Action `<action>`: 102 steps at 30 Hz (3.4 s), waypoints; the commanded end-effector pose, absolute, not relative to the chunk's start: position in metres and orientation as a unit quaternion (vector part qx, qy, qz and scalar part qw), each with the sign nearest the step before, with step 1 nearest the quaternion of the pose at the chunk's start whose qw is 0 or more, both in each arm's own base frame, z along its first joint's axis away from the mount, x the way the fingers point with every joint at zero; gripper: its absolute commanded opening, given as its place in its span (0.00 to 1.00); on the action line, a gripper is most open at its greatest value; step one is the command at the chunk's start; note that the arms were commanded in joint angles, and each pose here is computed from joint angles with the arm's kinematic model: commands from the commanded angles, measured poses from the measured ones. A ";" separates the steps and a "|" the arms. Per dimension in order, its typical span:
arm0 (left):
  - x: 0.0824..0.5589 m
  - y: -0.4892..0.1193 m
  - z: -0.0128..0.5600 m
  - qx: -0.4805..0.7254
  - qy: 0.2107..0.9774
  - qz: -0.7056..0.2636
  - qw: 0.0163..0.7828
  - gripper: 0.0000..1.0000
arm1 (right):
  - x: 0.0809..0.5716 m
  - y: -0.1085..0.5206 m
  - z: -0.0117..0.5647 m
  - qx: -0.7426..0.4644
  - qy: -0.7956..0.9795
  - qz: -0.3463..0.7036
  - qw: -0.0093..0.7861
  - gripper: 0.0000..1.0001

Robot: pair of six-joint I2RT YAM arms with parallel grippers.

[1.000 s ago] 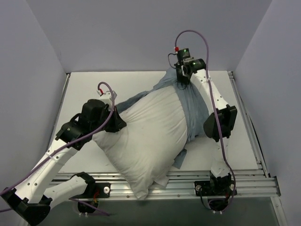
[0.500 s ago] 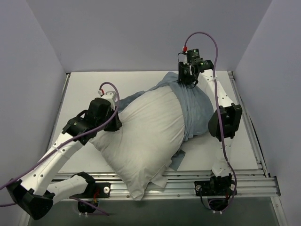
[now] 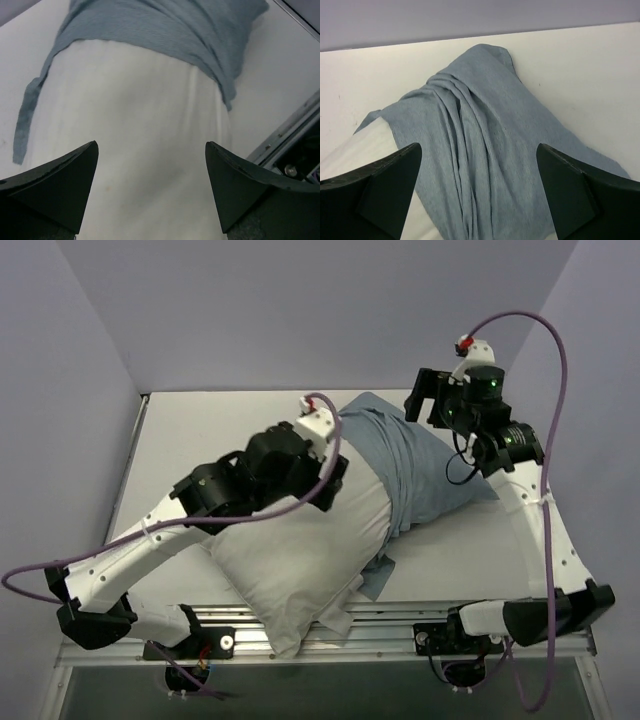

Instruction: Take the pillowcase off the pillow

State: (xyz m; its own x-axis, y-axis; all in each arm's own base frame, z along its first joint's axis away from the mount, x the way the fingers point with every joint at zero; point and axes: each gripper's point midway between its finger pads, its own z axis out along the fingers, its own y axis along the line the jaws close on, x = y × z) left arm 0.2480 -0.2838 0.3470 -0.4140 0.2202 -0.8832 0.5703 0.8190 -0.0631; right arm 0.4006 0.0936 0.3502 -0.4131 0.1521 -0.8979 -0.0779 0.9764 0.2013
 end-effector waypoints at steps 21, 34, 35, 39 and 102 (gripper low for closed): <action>0.212 -0.374 0.143 0.376 0.837 -0.016 0.397 0.84 | 0.280 0.102 0.191 0.037 0.899 0.178 0.398 0.98; 0.239 -0.360 0.199 0.304 0.856 -0.117 0.402 0.02 | 0.257 0.151 0.167 -0.009 0.895 0.261 0.361 0.98; 0.244 -0.361 0.212 0.296 0.853 -0.125 0.411 0.02 | 0.258 0.153 0.165 -0.008 0.896 0.258 0.360 0.98; 0.253 -0.356 0.243 0.283 0.849 -0.143 0.422 0.02 | 0.264 0.151 0.153 0.000 0.904 0.235 0.358 0.92; 0.295 -0.255 0.304 0.187 0.869 -0.293 0.352 0.94 | 0.390 0.083 0.287 0.018 0.870 0.182 0.458 0.94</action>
State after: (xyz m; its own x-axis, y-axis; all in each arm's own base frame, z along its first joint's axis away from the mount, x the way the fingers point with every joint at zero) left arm 0.2785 -0.2351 0.3191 -0.6503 0.0917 -0.7542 0.5122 0.7861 -0.3461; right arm 0.3807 0.0438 0.2830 -0.5604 0.3311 -0.7592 0.0248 0.9229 0.3842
